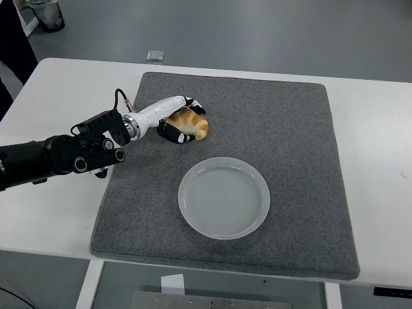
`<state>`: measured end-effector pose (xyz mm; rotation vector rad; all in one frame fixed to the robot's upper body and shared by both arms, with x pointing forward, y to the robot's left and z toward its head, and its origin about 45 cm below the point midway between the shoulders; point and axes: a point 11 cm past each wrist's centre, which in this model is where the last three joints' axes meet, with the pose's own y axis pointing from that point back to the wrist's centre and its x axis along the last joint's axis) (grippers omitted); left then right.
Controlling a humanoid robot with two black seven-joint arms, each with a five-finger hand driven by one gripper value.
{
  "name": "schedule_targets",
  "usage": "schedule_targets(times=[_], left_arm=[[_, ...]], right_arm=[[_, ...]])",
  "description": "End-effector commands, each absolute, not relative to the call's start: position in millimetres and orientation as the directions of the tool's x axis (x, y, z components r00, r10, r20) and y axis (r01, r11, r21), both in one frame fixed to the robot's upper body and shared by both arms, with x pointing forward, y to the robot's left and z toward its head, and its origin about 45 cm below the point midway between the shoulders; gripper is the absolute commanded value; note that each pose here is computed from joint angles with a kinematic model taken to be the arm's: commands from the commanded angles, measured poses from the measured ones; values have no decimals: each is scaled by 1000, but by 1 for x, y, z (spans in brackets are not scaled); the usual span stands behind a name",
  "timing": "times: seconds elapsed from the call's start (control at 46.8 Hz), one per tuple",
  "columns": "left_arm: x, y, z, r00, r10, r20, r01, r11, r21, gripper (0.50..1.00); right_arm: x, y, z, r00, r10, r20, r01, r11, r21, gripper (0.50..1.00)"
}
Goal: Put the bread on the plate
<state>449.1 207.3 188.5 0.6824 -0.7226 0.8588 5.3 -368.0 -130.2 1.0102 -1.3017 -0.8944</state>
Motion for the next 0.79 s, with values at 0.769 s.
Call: schedule_targets(times=[0.769], left_arm=[[473, 229, 242, 364, 388, 847, -872, 461, 163, 500]], right_arm=[[4, -368, -130, 78, -941, 328, -29, 327, 945, 952]])
